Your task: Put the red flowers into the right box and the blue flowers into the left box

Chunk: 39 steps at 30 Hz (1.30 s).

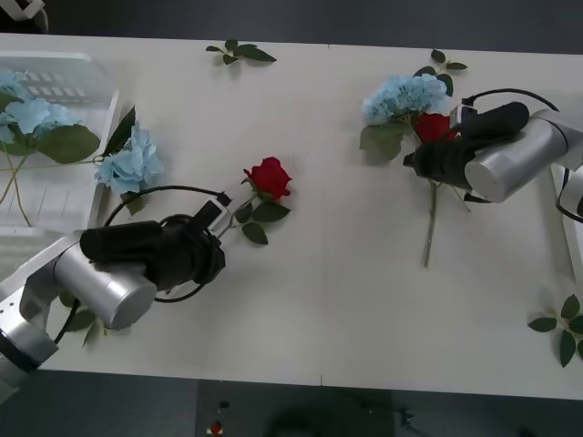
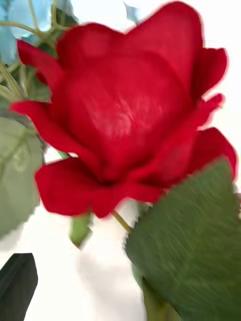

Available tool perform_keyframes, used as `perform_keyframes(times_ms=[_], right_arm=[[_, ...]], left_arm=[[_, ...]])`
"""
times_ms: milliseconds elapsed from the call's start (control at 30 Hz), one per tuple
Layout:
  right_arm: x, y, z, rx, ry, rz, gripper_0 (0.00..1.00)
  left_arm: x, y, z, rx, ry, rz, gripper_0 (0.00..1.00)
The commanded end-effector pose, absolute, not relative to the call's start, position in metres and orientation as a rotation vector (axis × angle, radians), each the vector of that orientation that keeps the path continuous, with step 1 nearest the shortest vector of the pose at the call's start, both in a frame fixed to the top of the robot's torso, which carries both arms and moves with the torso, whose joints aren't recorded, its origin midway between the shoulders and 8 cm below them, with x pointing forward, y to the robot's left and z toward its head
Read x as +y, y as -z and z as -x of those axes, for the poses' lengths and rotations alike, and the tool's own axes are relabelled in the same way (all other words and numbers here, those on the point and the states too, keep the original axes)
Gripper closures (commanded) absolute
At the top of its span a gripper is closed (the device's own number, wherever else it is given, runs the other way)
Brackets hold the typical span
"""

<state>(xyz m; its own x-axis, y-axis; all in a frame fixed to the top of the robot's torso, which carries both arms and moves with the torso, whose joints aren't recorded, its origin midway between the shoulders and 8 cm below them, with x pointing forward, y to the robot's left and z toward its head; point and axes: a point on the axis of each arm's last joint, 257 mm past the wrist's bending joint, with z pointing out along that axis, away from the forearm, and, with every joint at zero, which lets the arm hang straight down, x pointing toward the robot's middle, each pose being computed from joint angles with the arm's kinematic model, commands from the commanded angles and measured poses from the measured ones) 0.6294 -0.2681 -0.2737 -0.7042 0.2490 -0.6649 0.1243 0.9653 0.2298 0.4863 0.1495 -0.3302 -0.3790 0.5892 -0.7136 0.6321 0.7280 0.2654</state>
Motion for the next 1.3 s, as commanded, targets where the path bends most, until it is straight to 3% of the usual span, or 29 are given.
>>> perform_keyframes(times_ms=[33, 67, 100, 167, 767, 1300], right_arm=[[-0.284, 0.231, -0.643, 2.282, -0.306, -0.377, 0.00], [-0.288, 0.224, -0.644, 2.272, -0.318, -0.394, 0.00], [-0.295, 0.219, -0.645, 2.261, -0.317, -0.405, 0.00], [-0.303, 0.211, -0.648, 2.248, -0.314, -0.415, 0.00], [-0.354, 0.228, -0.645, 2.239, -0.145, -0.402, 0.00], [-0.339, 0.263, -0.635, 2.273, -0.078, -0.302, 0.00]], left_arm=[[0.154, 0.314, -0.482, 2.042, 0.055, -0.929, 0.89], [0.155, 0.314, -0.482, 2.042, 0.055, -0.929, 0.51], [0.155, 0.314, -0.482, 2.043, 0.057, -0.925, 0.24], [0.154, 0.311, -0.484, 2.040, 0.062, -0.918, 0.00], [0.116, 0.230, -0.535, 1.980, 0.154, -0.782, 0.00], [0.104, 0.274, -0.563, 2.098, 0.165, -0.734, 0.00]])
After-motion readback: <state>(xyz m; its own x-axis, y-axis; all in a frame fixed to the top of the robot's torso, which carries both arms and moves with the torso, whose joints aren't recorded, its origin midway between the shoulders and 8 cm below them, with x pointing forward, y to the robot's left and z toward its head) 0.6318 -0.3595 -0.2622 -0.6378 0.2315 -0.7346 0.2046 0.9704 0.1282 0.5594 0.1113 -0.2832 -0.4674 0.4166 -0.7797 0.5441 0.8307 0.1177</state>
